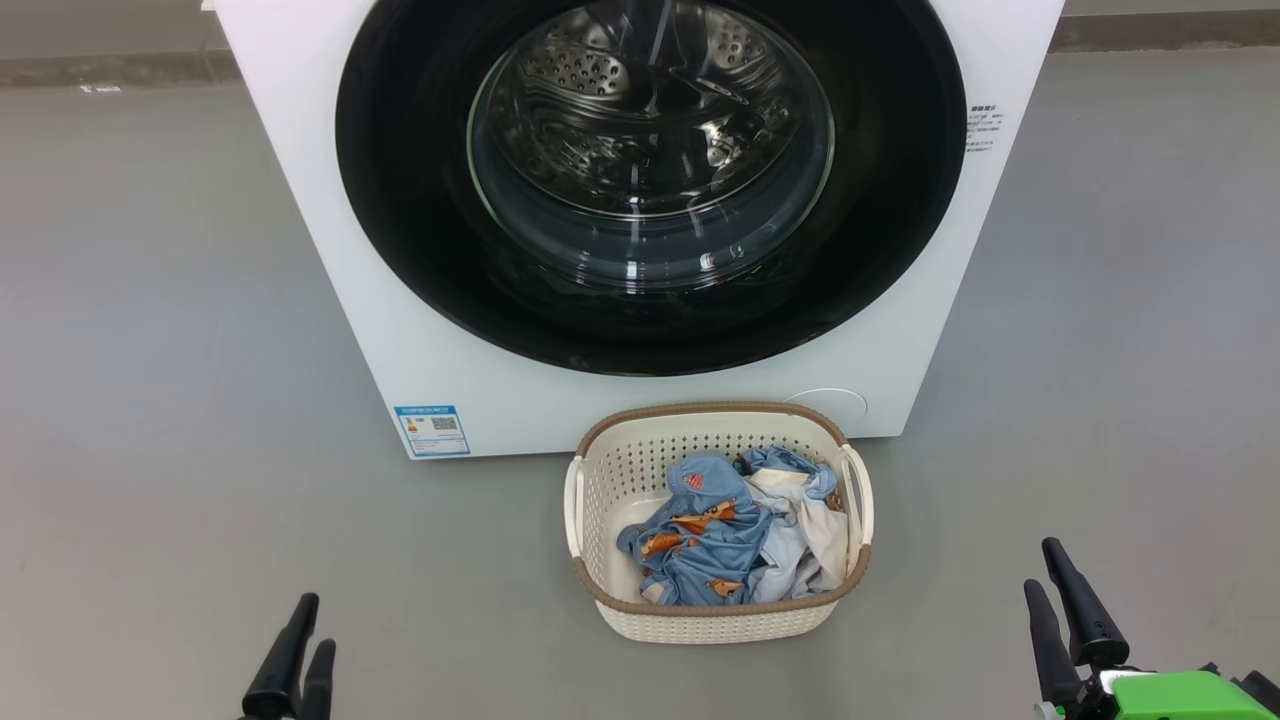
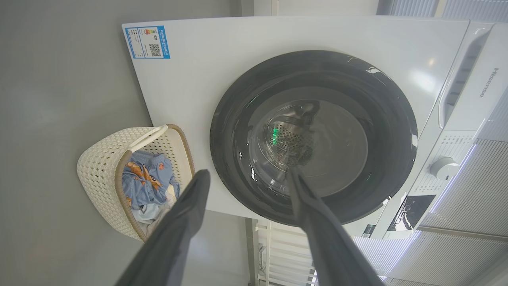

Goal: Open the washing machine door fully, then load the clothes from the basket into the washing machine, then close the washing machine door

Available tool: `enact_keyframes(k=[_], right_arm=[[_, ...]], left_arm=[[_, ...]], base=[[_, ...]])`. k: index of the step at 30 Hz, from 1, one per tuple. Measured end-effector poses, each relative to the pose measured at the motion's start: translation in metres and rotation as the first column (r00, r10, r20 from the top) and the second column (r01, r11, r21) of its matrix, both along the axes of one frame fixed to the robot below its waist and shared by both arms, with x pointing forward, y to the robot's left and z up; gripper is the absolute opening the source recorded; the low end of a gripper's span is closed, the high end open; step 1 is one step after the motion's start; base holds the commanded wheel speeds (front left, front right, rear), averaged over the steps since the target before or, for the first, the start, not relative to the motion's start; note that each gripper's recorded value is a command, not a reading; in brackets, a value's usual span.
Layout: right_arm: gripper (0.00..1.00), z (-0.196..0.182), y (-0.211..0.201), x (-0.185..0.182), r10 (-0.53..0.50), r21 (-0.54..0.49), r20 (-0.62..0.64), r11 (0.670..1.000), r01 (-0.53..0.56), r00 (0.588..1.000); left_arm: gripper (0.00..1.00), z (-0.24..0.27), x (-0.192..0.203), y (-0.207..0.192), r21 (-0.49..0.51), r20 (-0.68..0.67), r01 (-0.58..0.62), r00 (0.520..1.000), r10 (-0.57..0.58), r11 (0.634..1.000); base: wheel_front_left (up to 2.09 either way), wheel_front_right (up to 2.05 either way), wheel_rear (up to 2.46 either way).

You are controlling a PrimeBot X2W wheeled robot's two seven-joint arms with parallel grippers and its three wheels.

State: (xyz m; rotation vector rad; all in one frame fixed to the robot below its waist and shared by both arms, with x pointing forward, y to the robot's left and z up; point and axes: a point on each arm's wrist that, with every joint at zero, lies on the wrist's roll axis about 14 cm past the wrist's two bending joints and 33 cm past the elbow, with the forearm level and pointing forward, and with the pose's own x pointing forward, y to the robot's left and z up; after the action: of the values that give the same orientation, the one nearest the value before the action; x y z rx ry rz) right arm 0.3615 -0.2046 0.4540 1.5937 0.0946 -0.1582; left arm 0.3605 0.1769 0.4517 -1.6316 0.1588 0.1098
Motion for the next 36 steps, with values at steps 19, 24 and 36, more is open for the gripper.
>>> enact_keyframes(k=[19, 24, 36], right_arm=[[1.0, 0.013, 0.009, 0.005, 0.003, -0.033, 0.038, 0.999, -0.002, 0.999], [1.0, 0.017, 0.01, 0.007, 0.007, -0.078, 0.049, 0.997, -0.003, 0.999], [1.0, 0.025, 0.017, 0.01, 0.04, -0.216, 0.066, 0.976, -0.025, 0.997]], left_arm=[[1.0, 0.019, 0.006, 0.004, 0.062, 0.06, -0.013, 0.998, 0.009, 0.998], [1.0, 0.023, 0.007, 0.006, 0.11, 0.071, -0.015, 0.997, 0.007, 0.994], [1.0, 0.032, 0.01, 0.005, 0.247, 0.099, 0.0, 0.995, -0.025, 0.969]], base=[[0.0, 0.0, 0.0], [0.0, 0.0, 0.0], [0.0, 0.0, 0.0]])
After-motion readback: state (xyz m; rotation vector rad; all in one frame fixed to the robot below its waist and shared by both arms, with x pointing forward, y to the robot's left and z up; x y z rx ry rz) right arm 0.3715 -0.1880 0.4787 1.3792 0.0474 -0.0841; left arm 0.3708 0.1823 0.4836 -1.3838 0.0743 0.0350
